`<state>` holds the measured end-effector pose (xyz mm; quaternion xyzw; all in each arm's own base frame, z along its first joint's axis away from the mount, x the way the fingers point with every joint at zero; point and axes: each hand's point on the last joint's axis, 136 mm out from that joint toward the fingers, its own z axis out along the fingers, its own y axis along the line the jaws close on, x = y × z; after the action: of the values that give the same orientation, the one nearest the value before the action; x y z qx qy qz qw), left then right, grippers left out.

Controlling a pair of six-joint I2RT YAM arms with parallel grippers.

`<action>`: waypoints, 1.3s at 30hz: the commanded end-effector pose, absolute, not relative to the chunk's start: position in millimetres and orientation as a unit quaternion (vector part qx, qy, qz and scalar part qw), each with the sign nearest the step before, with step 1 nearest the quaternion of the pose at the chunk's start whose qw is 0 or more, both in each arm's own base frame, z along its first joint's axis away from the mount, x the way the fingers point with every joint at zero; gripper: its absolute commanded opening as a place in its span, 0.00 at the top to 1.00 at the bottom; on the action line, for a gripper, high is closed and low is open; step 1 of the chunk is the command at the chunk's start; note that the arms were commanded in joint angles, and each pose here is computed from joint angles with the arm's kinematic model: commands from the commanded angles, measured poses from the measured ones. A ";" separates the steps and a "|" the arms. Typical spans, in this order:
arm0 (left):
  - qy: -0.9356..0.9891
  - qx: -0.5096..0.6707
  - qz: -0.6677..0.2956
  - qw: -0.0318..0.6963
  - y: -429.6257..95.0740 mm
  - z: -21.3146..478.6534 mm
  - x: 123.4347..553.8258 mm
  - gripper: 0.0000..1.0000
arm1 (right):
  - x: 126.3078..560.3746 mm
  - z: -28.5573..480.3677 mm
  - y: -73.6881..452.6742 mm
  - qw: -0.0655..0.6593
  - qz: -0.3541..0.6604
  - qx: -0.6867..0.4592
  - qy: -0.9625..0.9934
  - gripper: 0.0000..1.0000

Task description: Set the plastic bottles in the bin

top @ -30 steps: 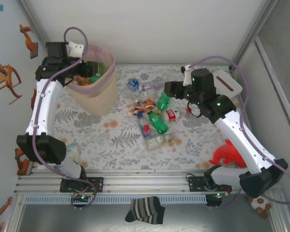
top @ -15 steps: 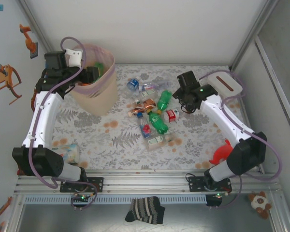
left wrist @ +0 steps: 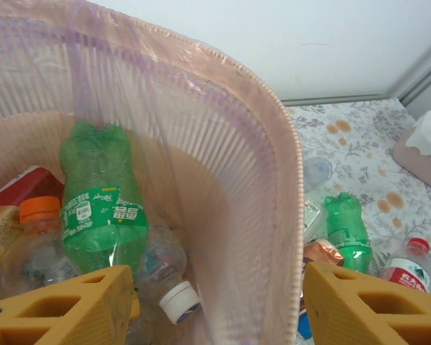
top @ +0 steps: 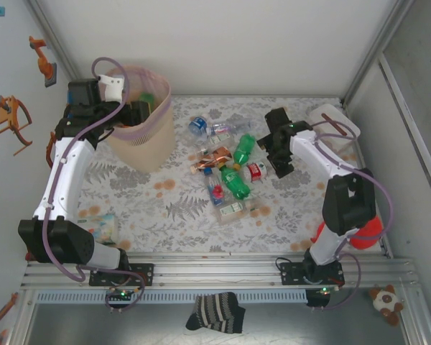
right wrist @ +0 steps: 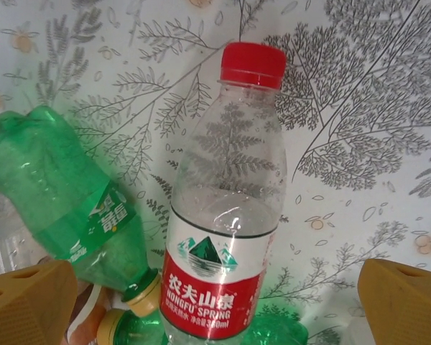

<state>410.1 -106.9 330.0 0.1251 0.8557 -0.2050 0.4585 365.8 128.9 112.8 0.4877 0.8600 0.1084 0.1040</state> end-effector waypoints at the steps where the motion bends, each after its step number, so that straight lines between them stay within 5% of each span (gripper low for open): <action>1: 0.845 0.132 -0.221 0.469 -114.4 340.6 402.2 0.37 | 370.4 97.7 133.0 0.080 0.112 0.518 0.844 0.01; 12: 0.846 0.134 -0.224 0.466 -115.1 337.4 398.8 0.37 | 374.6 39.3 134.0 0.025 0.095 0.540 0.836 0.11; 19: 0.847 0.134 -0.223 0.464 -114.7 335.9 396.3 0.37 | 374.0 31.8 124.8 0.030 0.087 0.547 0.832 0.28; 31: 0.841 0.136 -0.234 0.469 -117.9 342.5 396.0 0.37 | 374.2 59.1 116.6 0.065 0.095 0.541 0.833 0.48; 39: 0.825 0.142 -0.274 0.473 -130.6 354.4 396.2 0.36 | 377.0 115.7 88.5 0.164 0.071 0.488 0.854 0.50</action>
<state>400.7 -117.5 333.1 0.1293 0.8470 -0.2392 0.4569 378.6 112.7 86.7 0.5149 0.8441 0.1051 0.1062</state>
